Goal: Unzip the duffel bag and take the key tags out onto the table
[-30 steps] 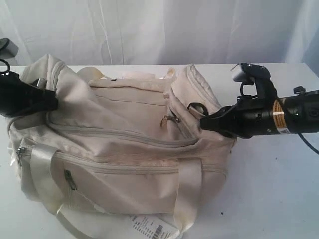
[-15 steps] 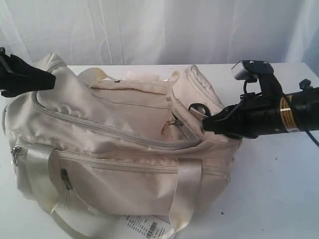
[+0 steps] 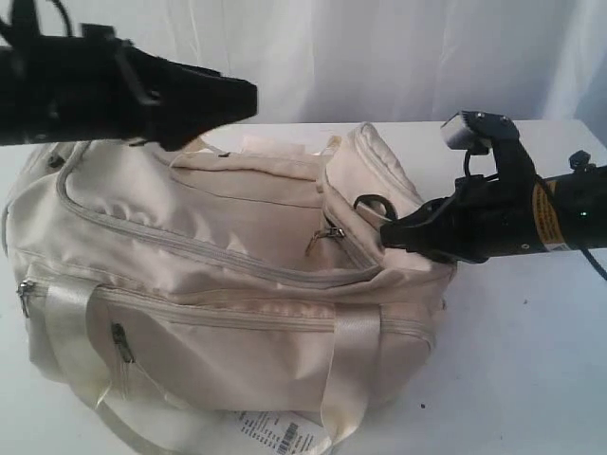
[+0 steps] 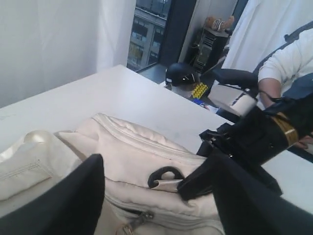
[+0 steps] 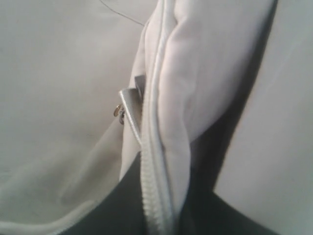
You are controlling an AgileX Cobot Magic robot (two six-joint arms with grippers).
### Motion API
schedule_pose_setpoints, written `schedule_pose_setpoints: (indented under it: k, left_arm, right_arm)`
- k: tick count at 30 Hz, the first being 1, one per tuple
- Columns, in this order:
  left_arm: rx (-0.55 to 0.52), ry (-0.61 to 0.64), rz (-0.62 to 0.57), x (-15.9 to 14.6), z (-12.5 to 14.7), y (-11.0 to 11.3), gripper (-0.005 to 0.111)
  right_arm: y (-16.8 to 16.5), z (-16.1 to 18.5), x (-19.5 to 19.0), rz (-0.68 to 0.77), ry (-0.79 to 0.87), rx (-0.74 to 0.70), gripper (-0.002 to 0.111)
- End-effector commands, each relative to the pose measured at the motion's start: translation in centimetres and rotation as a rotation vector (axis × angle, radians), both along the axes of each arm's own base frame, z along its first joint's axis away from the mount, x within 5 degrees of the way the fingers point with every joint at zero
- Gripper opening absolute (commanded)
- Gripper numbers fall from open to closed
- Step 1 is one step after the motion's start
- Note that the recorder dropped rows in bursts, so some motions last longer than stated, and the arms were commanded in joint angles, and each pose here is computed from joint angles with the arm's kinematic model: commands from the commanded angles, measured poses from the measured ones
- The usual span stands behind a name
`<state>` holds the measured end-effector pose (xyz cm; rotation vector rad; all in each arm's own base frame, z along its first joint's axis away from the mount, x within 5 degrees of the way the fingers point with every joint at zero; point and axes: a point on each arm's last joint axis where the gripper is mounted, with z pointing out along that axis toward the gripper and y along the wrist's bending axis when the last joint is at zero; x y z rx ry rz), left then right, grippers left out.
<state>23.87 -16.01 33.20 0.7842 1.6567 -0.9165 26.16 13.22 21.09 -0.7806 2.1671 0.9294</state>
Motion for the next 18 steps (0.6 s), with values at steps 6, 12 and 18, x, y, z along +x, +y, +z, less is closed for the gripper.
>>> schedule_pose_setpoints:
  k: [6,12,18]
  left_arm:
    - [0.226,-0.042,-0.02,4.3,-6.7,-5.5,0.066]
    - [0.261,-0.044,-0.086,4.4,-8.1,-6.0,0.066]
    - [0.309,-0.065,-0.115,4.3,-8.5,-6.0,0.066]
  right_arm:
    - [0.3,0.4,-0.7,0.061,0.009,0.034,0.0]
    - [0.2,0.4,-0.5,0.033,0.003,0.027,0.0]
    - [0.3,0.6,-0.4,0.008,0.011,0.058,0.0]
